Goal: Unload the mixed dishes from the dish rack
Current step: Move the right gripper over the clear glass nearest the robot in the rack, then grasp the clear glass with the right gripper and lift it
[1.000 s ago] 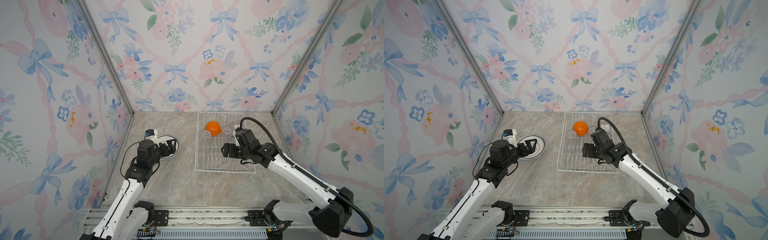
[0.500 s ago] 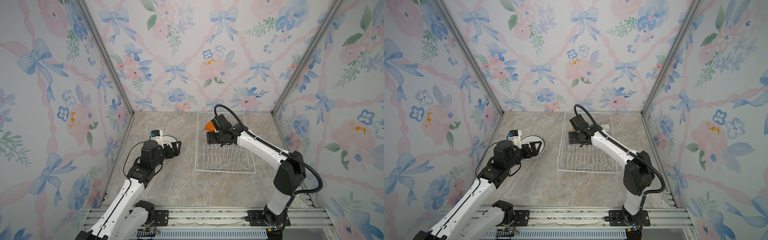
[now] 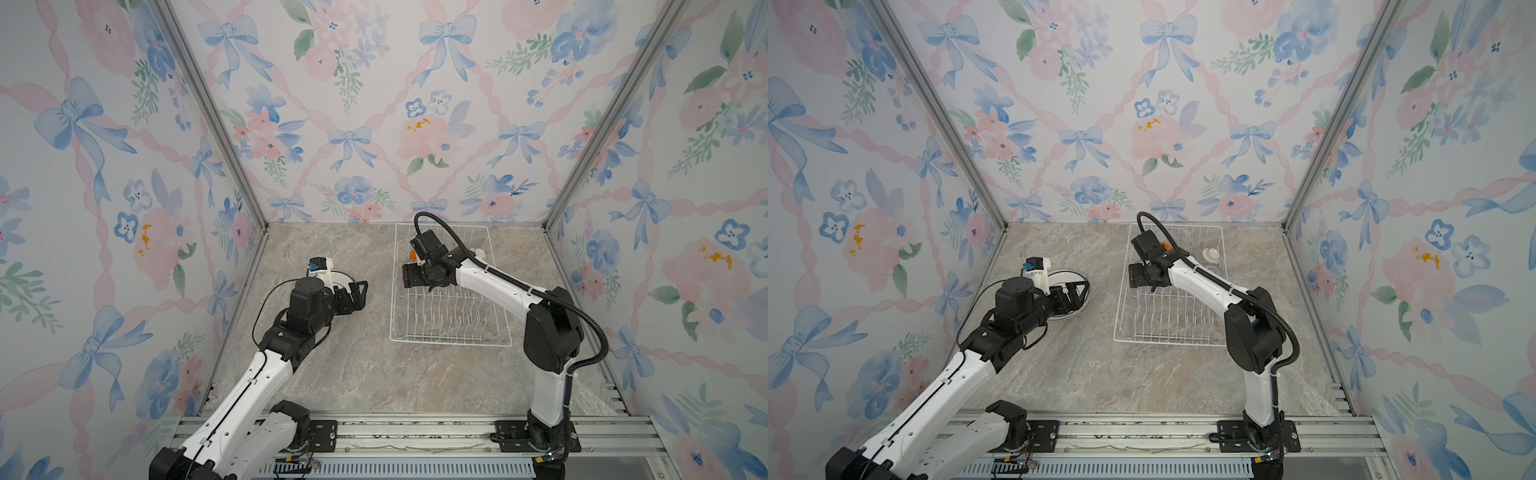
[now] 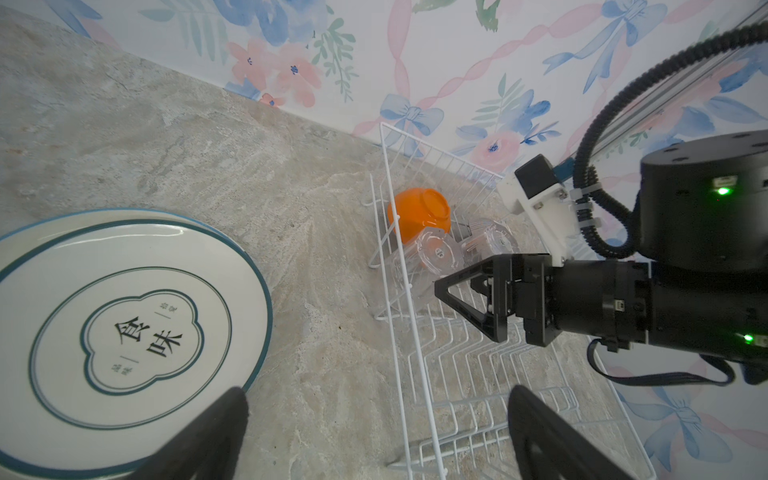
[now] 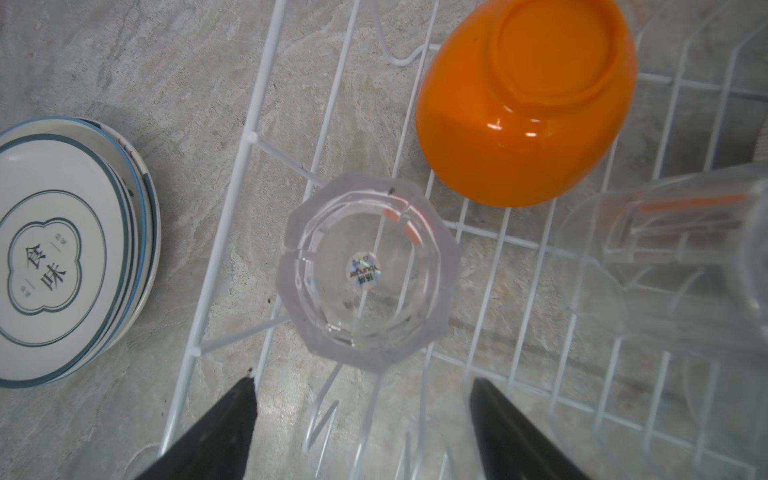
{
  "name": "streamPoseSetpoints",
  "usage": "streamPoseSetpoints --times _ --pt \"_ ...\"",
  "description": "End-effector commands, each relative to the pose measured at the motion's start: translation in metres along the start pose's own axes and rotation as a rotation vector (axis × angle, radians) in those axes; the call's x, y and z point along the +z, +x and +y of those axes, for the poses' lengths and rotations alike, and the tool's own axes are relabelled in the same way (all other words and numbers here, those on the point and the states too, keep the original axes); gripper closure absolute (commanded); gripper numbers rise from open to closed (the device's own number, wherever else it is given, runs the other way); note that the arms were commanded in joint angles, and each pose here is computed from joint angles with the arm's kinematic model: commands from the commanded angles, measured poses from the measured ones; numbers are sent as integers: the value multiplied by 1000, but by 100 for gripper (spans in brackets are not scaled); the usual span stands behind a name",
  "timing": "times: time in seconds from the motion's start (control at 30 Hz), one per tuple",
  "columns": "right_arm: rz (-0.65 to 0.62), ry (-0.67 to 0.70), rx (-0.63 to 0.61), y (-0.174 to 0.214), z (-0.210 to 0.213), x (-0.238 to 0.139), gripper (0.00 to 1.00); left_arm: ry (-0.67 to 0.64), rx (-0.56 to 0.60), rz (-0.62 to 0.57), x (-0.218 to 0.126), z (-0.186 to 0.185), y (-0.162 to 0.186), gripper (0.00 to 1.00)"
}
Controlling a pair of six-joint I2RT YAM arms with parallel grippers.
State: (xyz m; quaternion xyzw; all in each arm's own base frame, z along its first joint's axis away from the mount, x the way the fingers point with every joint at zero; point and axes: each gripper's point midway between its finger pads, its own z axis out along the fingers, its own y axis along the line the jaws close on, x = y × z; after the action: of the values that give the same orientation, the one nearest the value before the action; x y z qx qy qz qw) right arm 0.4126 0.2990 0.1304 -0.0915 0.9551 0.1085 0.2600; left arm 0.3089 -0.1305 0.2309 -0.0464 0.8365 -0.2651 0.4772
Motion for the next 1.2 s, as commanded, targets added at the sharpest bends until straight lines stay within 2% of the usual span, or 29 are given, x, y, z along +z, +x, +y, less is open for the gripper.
streamPoseSetpoints --times 0.0,0.27,0.5,0.7,0.9,1.17 --pt "-8 -17 19 -11 3 18 18 -15 29 -13 -1 -1 -7 2" --pt "-74 52 21 -25 -5 28 19 -57 47 -32 0 7 -10 2" --pt "-73 75 15 -33 -8 41 17 -63 43 -19 1 11 -4 2" --pt "-87 72 16 -36 -8 43 24 -56 43 -18 1 9 -4 2" --pt "-84 114 19 -34 -16 44 24 -45 43 -11 1 8 -2 2" --pt "-106 114 42 -38 -21 39 41 -63 43 1 4 12 3 2"
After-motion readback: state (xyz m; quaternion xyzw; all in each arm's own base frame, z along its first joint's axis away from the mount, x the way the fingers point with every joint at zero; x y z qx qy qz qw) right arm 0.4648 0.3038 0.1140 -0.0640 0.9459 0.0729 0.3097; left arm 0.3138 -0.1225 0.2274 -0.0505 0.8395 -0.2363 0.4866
